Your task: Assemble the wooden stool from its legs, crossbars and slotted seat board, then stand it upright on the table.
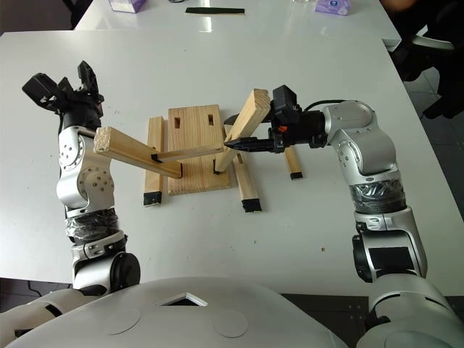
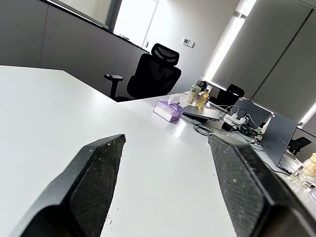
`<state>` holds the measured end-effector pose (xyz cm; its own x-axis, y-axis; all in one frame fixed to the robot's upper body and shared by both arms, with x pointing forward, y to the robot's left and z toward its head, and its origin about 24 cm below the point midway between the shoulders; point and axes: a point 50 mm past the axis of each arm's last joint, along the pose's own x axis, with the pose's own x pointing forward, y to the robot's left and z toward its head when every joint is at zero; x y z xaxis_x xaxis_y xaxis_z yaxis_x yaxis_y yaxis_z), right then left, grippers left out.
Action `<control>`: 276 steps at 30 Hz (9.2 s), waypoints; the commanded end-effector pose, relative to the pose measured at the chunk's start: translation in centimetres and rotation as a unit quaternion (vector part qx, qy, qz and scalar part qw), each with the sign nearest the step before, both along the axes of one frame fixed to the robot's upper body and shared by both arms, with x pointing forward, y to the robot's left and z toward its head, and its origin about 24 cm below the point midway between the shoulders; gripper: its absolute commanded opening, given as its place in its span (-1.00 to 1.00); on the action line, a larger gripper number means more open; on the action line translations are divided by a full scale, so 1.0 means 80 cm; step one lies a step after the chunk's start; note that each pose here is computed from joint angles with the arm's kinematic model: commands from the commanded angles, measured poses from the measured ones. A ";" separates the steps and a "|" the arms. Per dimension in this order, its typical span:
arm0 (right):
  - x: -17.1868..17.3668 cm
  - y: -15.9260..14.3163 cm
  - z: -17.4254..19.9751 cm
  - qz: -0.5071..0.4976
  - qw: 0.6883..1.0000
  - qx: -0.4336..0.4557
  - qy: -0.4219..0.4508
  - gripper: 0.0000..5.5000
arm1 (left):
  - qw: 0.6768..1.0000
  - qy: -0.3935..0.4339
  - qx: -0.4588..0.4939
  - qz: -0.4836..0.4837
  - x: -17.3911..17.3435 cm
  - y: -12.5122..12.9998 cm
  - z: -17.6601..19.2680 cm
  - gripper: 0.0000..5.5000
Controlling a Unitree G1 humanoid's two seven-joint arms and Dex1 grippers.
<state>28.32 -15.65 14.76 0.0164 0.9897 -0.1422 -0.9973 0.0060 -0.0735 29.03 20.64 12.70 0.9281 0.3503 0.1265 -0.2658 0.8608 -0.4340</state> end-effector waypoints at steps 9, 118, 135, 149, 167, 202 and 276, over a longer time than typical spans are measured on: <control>0.014 0.006 0.006 0.022 0.998 -0.053 -0.020 -0.26 | 0.999 0.003 0.035 -0.028 -0.006 -0.013 -0.005 0.14; 0.013 0.047 0.023 -0.040 0.996 -0.082 0.013 -0.26 | 0.975 -0.044 0.220 -0.014 -0.078 0.079 0.128 -1.00; 0.011 0.065 -0.011 0.038 0.986 -0.163 0.016 -0.26 | 0.846 0.032 0.118 -0.519 -0.123 -0.119 -0.003 -1.00; -0.010 0.007 0.022 -0.089 0.996 -0.032 0.009 0.34 | 0.927 0.006 0.124 -0.355 -0.106 -0.033 0.029 -1.00; -0.066 -0.059 0.003 -0.350 0.936 0.001 0.046 0.03 | 0.962 0.101 0.129 -0.217 -0.139 -0.006 0.002 -1.00; -0.117 0.135 0.007 -0.308 0.950 0.029 -0.036 -1.00 | 0.898 0.027 0.245 -0.364 -0.130 -0.112 0.010 -1.00; 0.042 0.013 0.017 -0.234 0.971 0.045 0.000 -1.00 | 0.894 0.019 0.037 -0.446 -0.094 0.053 0.044 -1.00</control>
<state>31.98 -14.44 18.58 0.4873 0.8723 0.0394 -0.8729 0.4878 -0.0038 22.43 23.75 18.89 0.8156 -0.5414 0.2044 0.5763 0.7276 -0.3722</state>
